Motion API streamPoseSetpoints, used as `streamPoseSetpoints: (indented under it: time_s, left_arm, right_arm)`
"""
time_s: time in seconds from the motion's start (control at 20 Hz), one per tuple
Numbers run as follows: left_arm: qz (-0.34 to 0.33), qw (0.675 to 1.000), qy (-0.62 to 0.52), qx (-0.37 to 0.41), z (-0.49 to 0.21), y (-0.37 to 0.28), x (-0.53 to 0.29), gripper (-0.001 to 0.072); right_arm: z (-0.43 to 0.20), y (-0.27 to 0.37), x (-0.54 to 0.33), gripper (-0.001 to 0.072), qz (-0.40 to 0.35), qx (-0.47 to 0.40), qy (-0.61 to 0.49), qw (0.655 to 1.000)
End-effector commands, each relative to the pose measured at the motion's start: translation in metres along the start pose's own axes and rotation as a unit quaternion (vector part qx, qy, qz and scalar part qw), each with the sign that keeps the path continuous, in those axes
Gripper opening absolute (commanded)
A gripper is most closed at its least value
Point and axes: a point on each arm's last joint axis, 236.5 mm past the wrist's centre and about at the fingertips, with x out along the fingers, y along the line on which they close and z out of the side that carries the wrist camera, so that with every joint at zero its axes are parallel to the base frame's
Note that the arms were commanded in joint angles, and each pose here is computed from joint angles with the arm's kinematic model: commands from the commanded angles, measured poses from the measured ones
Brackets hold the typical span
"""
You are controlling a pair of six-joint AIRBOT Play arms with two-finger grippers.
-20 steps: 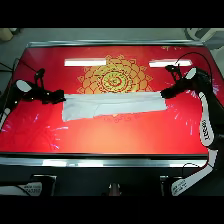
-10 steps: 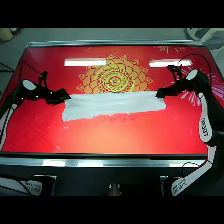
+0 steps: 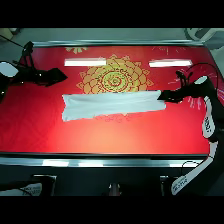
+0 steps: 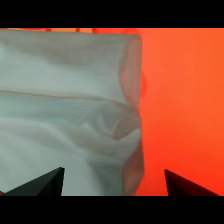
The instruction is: Fold the shirts.
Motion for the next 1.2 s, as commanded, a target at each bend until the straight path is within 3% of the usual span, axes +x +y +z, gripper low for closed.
streamPoseSetpoints:
  time_s: [0.0, 0.1, 0.15, 0.2, 0.25, 0.3, 0.35, 0.4, 0.75, 0.9, 1.15]
  left_arm:
    - [-0.027, 0.999, -0.010, 0.042, -0.003, -0.047, -0.011, 0.0537]
    - [-0.038, 0.998, 0.000, 0.054, -0.012, -0.062, -0.004, 0.0537]
    - [-0.041, 0.997, 0.005, 0.058, -0.016, -0.068, 0.000, 0.0537]
    - [-0.044, 0.997, 0.011, 0.061, -0.020, -0.072, 0.006, 0.0535]
    - [-0.047, 0.997, 0.017, 0.063, -0.024, -0.076, 0.014, 0.0520]
    - [-0.049, 0.996, 0.021, 0.065, -0.028, -0.079, 0.025, 0.0368]
    - [-0.052, 0.996, 0.029, 0.067, -0.034, -0.083, 0.039, 0.0093]
    - [-0.056, 0.995, 0.038, 0.068, -0.043, -0.090, 0.057, 0.0028]
    - [-0.121, 0.984, 0.132, 0.000, -0.149, -0.155, 0.182, 0.0027]
    - [-0.129, 0.975, 0.173, -0.051, -0.184, -0.163, 0.206, 0.0027]
    - [-0.223, 0.947, 0.197, -0.118, -0.225, -0.236, 0.217, 0.0026]
  right_arm:
    - [-0.001, 0.018, 0.027, 0.0687, 0.021, 0.004, 0.012, 1.000]
    - [0.003, 0.030, 0.036, 0.0605, 0.021, -0.008, 0.009, 1.000]
    - [0.003, 0.035, 0.039, 0.0442, 0.025, -0.011, 0.010, 1.000]
    - [0.005, 0.041, 0.039, 0.0112, 0.031, -0.012, 0.009, 0.999]
    - [0.009, 0.052, 0.036, 0.0020, 0.048, -0.013, 0.001, 0.999]
    - [0.013, 0.065, 0.028, 0.0022, 0.066, -0.036, -0.008, 0.997]
    - [0.019, 0.080, 0.015, 0.0019, 0.081, -0.059, -0.021, 0.995]
    - [0.021, 0.097, -0.002, 0.0019, 0.093, -0.075, -0.028, 0.992]
    - [0.005, 0.219, -0.124, 0.0020, 0.108, -0.192, -0.060, 0.974]
    - [-0.008, 0.257, -0.161, 0.0020, 0.105, -0.215, -0.077, 0.968]
    - [-0.031, 0.292, -0.180, 0.0020, 0.100, -0.238, -0.068, 0.964]
